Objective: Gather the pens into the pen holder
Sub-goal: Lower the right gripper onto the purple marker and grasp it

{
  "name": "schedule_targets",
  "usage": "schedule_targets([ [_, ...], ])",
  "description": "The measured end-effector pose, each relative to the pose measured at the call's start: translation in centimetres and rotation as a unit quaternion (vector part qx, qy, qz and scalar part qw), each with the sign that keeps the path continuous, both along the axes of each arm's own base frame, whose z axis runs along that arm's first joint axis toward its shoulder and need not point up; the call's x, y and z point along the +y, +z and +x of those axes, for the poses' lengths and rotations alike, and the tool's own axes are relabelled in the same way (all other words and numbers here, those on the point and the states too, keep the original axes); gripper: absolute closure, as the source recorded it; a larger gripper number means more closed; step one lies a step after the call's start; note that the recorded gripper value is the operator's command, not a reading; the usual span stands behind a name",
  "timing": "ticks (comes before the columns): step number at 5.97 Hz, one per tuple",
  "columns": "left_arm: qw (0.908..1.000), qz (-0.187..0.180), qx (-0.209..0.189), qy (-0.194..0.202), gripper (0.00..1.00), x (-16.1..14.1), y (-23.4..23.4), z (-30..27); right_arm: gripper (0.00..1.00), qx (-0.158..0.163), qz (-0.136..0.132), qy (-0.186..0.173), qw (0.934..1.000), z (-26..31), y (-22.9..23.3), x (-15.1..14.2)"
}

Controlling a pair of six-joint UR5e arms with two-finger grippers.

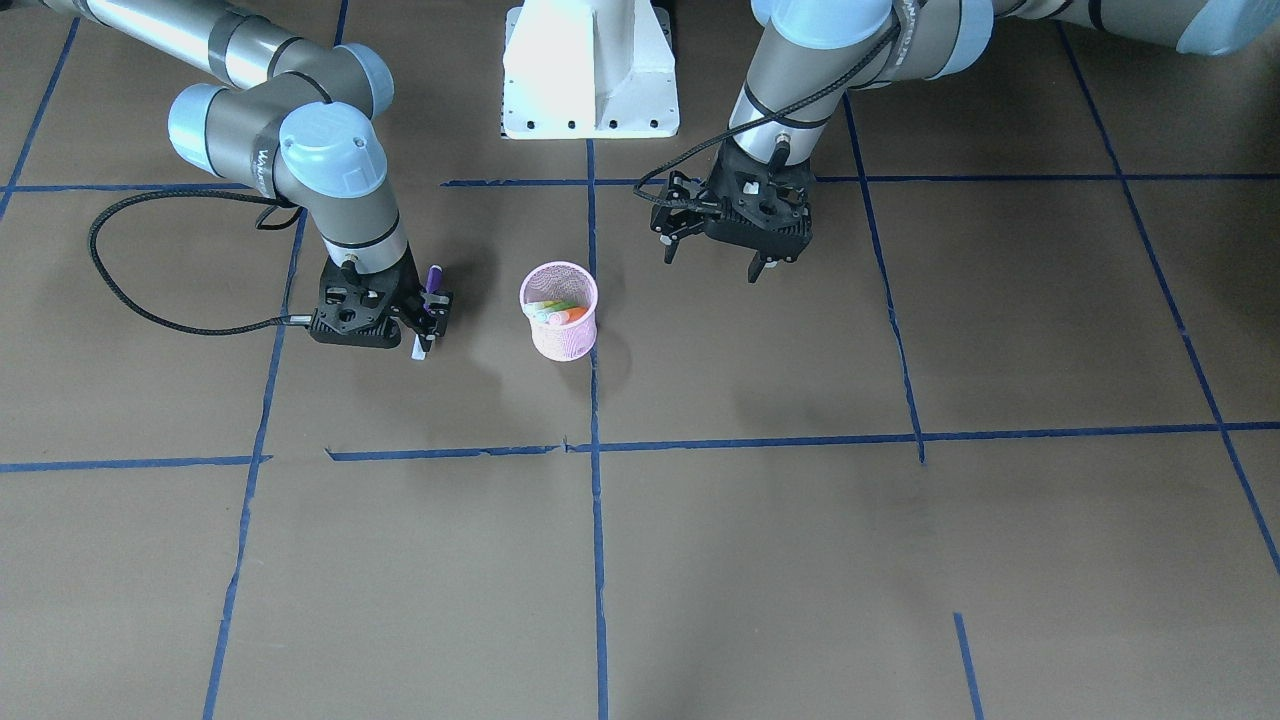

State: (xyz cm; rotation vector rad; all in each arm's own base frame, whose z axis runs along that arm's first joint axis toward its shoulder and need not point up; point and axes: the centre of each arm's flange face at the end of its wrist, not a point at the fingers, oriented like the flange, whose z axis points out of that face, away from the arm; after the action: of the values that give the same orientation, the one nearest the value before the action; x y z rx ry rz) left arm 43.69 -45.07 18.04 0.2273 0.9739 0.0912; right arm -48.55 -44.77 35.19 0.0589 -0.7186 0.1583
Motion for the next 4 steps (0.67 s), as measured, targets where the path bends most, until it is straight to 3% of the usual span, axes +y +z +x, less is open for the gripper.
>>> schedule_targets([
  [3, 1.0000, -0.001, 0.000, 0.000, 0.00, 0.1, 0.1, 0.0, 0.56, 0.000, -0.001, -0.016, 0.9999, -1.4, 0.1, 1.5],
  [4, 1.0000, -0.001, 0.000, 0.000, 0.00, 0.1, 0.1, 0.0, 0.72, -0.001, -0.003, -0.021, 0.9998, -1.6, 0.1, 1.9],
])
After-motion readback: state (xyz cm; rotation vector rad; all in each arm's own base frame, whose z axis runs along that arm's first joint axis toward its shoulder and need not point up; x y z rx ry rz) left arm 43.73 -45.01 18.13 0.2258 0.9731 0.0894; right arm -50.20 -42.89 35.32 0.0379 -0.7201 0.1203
